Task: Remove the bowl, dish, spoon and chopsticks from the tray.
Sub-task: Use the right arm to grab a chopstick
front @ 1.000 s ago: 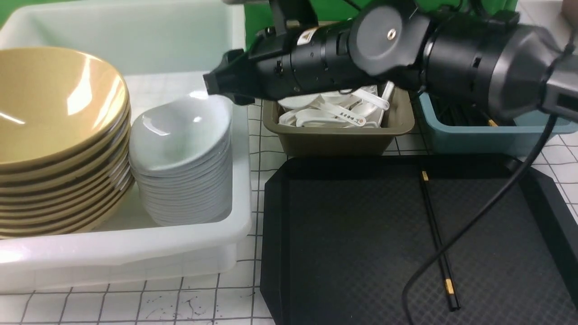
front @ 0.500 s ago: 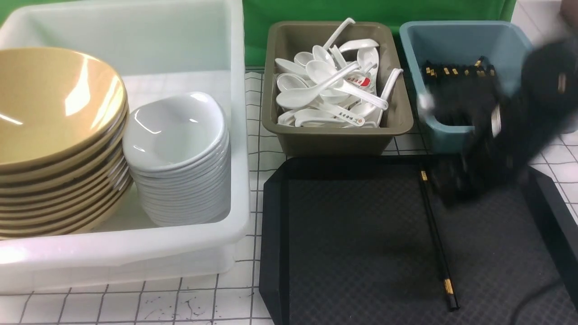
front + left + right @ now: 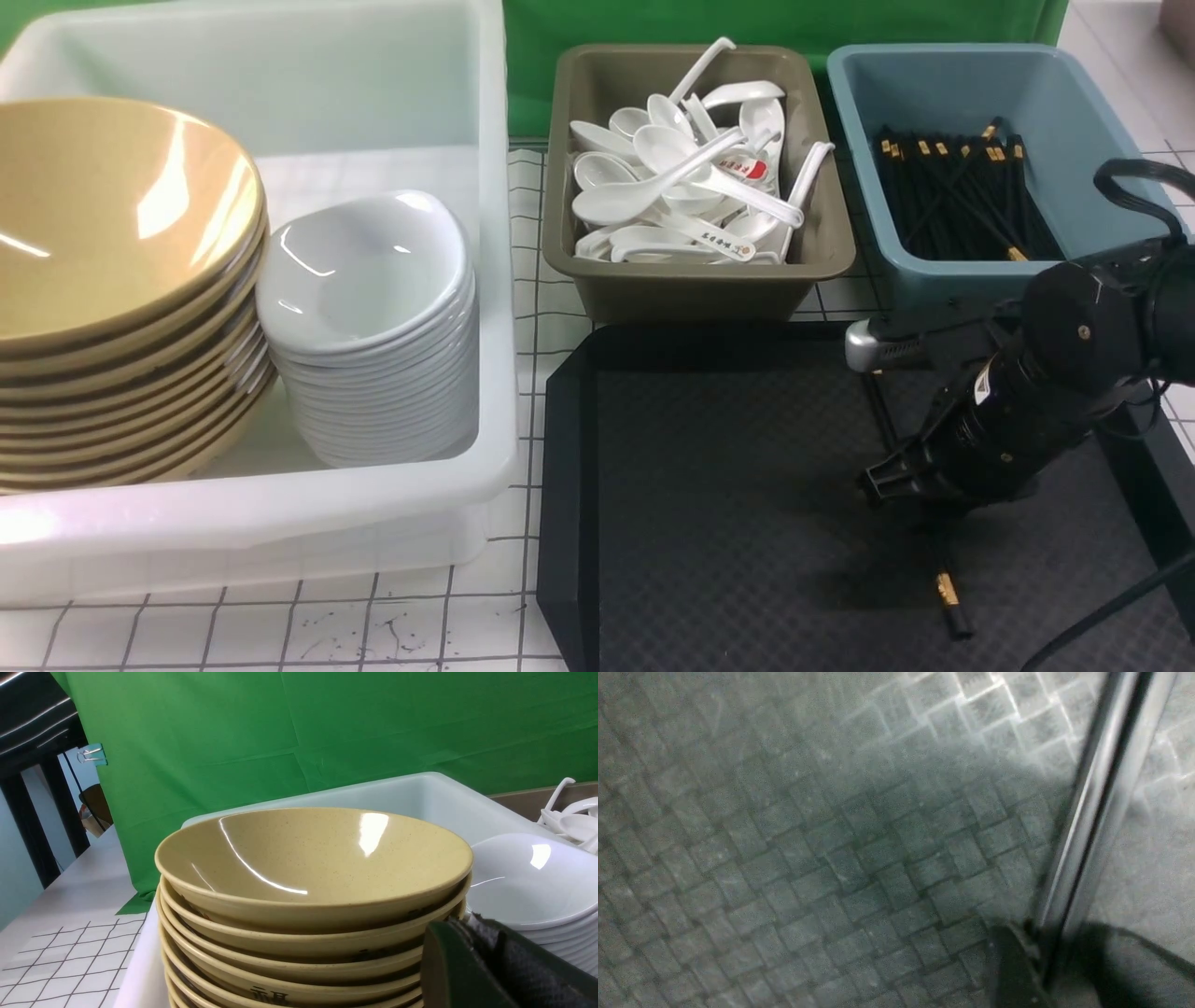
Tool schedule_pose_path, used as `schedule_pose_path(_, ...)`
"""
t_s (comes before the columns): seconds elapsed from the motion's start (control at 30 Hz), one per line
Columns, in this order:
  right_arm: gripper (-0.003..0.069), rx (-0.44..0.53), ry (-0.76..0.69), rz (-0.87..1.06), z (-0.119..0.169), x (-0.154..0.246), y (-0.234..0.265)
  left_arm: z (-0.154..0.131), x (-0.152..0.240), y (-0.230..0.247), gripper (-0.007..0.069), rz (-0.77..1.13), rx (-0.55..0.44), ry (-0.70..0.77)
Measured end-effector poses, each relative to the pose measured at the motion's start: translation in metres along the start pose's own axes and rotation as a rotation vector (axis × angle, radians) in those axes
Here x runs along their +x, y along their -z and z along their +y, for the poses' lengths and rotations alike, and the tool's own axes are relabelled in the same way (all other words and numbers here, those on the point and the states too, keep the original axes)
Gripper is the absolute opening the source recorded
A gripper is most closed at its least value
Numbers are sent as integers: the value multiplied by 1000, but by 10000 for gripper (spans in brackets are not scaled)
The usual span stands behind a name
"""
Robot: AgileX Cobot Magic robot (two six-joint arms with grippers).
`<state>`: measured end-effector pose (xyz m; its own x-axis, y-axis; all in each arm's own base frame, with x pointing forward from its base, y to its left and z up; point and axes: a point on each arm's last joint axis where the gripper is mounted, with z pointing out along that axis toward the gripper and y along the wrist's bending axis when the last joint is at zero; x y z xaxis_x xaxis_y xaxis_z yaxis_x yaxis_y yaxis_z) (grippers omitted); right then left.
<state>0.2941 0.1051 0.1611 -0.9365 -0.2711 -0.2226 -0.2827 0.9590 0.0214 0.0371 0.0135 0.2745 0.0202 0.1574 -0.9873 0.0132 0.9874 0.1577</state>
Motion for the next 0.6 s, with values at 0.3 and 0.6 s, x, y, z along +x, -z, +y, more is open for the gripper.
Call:
schedule_pose_path(0.3, 134, 3, 143, 12, 0, 3, 7, 0, 0, 0, -13, 0, 0, -1)
schedule_pose_path(0.6, 134, 5, 185, -124, 0, 9, 62, 0, 0, 0, -13, -1, -1, -3)
